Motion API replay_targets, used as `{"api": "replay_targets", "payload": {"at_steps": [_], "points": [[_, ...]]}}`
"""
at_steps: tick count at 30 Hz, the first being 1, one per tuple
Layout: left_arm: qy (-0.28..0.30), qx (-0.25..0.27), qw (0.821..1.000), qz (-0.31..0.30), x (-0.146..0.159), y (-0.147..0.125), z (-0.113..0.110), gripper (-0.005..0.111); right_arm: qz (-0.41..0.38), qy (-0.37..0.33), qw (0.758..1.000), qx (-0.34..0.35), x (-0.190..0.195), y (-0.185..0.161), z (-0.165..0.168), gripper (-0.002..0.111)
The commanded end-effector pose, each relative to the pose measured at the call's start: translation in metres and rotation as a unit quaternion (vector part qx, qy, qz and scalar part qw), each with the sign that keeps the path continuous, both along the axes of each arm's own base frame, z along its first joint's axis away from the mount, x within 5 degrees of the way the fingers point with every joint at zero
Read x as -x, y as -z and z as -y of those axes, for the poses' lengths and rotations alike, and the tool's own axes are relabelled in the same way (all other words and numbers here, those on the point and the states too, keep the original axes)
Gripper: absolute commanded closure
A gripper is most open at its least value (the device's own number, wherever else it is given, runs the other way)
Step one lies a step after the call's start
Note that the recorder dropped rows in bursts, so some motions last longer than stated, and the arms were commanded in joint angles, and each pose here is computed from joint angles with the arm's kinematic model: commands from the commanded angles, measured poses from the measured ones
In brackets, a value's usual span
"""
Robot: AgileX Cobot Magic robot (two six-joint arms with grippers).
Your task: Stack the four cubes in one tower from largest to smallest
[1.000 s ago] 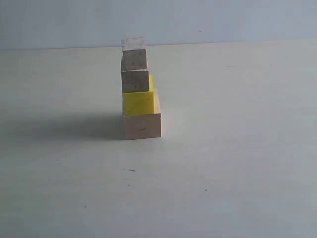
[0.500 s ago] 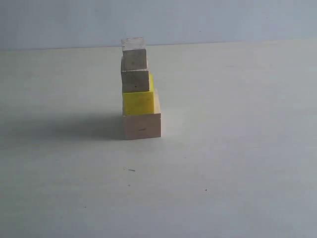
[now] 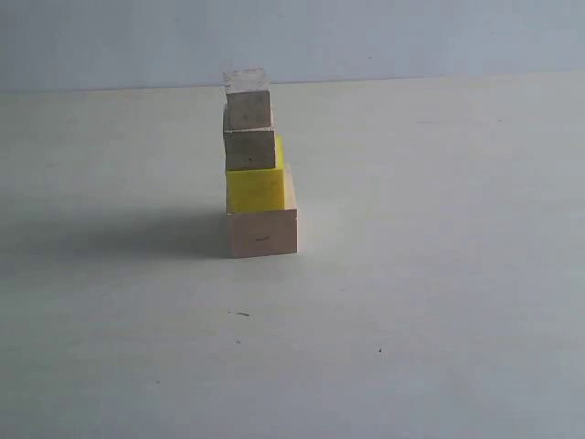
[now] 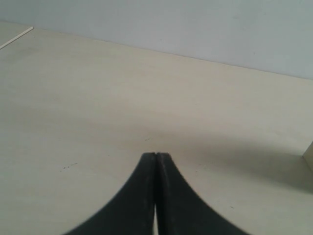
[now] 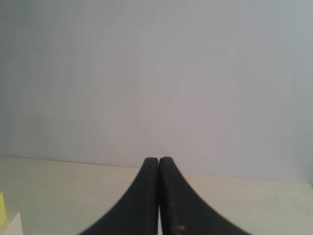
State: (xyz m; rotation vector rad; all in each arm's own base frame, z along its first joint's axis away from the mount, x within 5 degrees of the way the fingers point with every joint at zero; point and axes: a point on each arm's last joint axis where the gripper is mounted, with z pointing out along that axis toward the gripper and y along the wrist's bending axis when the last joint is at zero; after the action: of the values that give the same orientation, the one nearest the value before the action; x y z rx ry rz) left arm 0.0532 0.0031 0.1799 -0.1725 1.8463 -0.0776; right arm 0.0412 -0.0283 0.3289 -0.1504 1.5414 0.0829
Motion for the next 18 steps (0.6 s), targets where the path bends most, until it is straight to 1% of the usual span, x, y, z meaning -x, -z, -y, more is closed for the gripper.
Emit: {"api": "replay_targets", "payload": {"at_steps": [1,13,16,18], "points": [[0.003,-0.001,1.000,0.002,0.000,0.000,0.000,0.107,0.004,-0.005,1.000,-0.001,0.001,0.001,0.000,0.108],[0.003,-0.001,1.000,0.002,0.000,0.000,0.000,0.107,0.007,-0.004,1.000,-0.004,0.002,0.000,0.001,0.108],[0.003,-0.001,1.000,0.002,0.000,0.000,0.000,0.107,0.016,0.028,0.999,-0.010,0.007,0.000,0.005,0.108],[0.003,-0.001,1.000,0.002,0.000,0.000,0.000,0.107,0.022,0.075,0.997,-0.014,0.013,0.000,0.010,0.108]]}}
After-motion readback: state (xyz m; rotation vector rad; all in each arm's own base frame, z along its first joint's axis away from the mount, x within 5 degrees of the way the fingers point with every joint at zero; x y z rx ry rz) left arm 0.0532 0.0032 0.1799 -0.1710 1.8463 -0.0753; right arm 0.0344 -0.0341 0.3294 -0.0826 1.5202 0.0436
